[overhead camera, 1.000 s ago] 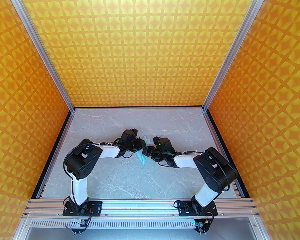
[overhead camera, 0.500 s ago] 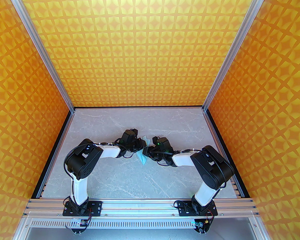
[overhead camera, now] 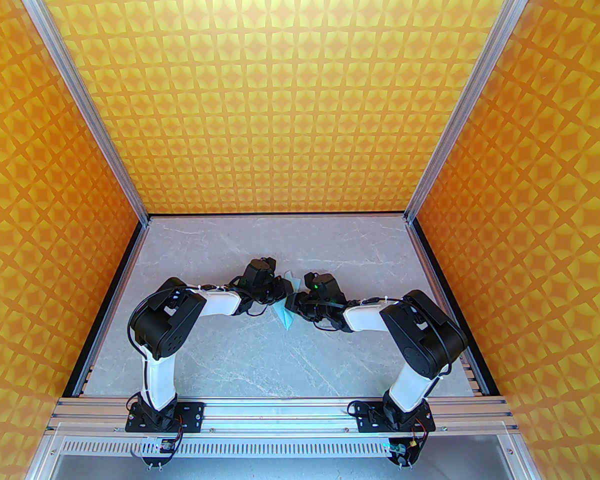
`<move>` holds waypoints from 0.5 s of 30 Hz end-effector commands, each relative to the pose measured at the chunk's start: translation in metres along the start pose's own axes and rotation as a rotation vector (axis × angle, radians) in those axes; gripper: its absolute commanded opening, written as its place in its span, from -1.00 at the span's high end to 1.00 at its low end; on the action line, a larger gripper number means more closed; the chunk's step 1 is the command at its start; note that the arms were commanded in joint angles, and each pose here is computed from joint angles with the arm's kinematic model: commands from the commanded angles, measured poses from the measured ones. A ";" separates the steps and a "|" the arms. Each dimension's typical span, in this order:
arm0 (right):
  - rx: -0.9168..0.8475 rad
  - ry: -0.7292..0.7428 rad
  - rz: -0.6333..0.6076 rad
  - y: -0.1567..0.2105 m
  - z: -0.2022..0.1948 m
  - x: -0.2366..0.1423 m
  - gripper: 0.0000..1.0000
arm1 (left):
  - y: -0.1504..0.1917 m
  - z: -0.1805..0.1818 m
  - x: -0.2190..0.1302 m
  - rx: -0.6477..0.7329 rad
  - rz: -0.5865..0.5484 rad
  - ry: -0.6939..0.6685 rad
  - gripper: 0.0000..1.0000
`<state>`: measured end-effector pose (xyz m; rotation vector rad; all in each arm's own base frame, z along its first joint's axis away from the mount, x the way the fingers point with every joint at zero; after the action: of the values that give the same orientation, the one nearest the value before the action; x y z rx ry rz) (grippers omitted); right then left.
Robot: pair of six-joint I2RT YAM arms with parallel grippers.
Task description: Fold a paper plane with a square sheet of paper (fold left side to right side)
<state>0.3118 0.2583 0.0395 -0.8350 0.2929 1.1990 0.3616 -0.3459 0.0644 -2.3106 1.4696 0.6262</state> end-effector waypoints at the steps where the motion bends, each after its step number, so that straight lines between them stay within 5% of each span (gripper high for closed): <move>1: 0.001 0.081 0.047 0.014 -0.019 0.004 0.01 | 0.001 -0.008 -0.003 0.036 0.006 -0.003 0.75; 8: -0.028 0.099 0.011 0.007 -0.007 -0.020 0.05 | 0.000 0.001 -0.006 0.041 -0.022 -0.033 0.76; 11: -0.028 0.102 0.001 0.010 -0.006 -0.028 0.23 | -0.001 0.003 -0.007 0.042 -0.024 -0.036 0.75; 15: -0.022 0.075 0.028 0.020 -0.005 -0.026 0.75 | -0.001 0.002 -0.007 0.044 -0.026 -0.033 0.75</move>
<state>0.2965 0.2421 0.0540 -0.8988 0.3190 1.1756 0.3623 -0.3422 0.0623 -2.2886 1.4416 0.6314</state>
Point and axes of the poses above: each hand's point on the last joint's axis, 136 mm out from that joint toward the fingers, its own x axis out along the fingers, its own z axis along the line the jaws close on, y = z × x, the point moved 1 cm from there along -x, back along the fingers, and after that the axes turned 14 degrees about -x, right-handed, at the moved point
